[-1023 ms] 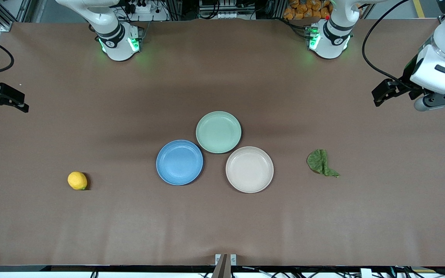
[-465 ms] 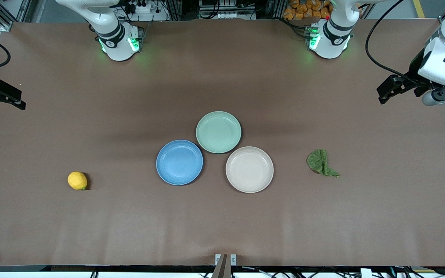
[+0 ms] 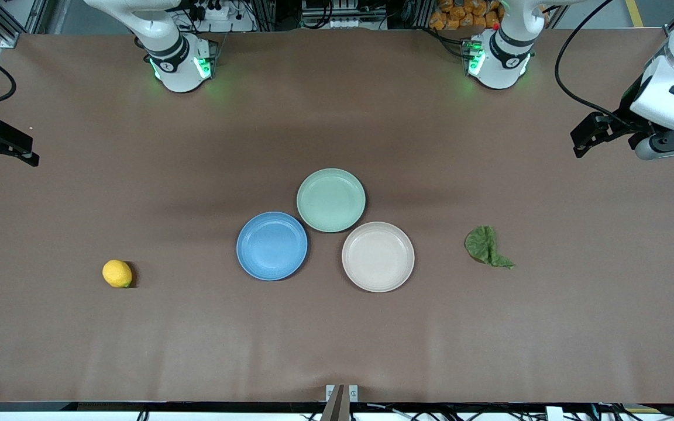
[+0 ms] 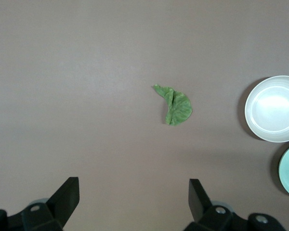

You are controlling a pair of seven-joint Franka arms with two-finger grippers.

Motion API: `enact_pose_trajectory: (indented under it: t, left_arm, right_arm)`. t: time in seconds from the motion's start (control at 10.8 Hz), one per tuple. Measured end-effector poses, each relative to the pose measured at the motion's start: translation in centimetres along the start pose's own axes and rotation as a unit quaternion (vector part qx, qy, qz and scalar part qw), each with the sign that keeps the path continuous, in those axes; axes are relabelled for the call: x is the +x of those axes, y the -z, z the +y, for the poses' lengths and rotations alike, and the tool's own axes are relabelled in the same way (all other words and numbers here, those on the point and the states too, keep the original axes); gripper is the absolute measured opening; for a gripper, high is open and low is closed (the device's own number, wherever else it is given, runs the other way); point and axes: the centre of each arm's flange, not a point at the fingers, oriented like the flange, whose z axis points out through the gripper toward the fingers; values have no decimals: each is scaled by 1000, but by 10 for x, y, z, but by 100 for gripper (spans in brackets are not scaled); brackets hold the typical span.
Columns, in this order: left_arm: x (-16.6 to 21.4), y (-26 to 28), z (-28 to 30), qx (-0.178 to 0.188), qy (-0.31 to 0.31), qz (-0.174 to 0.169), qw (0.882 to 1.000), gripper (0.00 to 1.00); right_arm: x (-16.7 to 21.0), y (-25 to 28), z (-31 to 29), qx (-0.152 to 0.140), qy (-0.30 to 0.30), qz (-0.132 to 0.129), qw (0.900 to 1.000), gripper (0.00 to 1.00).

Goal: Pick lemon and lettuce from blue and beige plates

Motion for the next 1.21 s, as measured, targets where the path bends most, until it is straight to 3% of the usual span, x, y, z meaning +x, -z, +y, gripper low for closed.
enact_pose_trajectory:
  t: [0.65,1.21]
  left_arm:
    - [6,-5,-4,-1,-18,1,1000,100]
    - [10,-7,-15,-1,-8,0,1000,100]
  right_arm:
    - [-4,-3,2,2,-25,-18,1000,100]
    - [-5,-2,2,2,-30,-18,999,100]
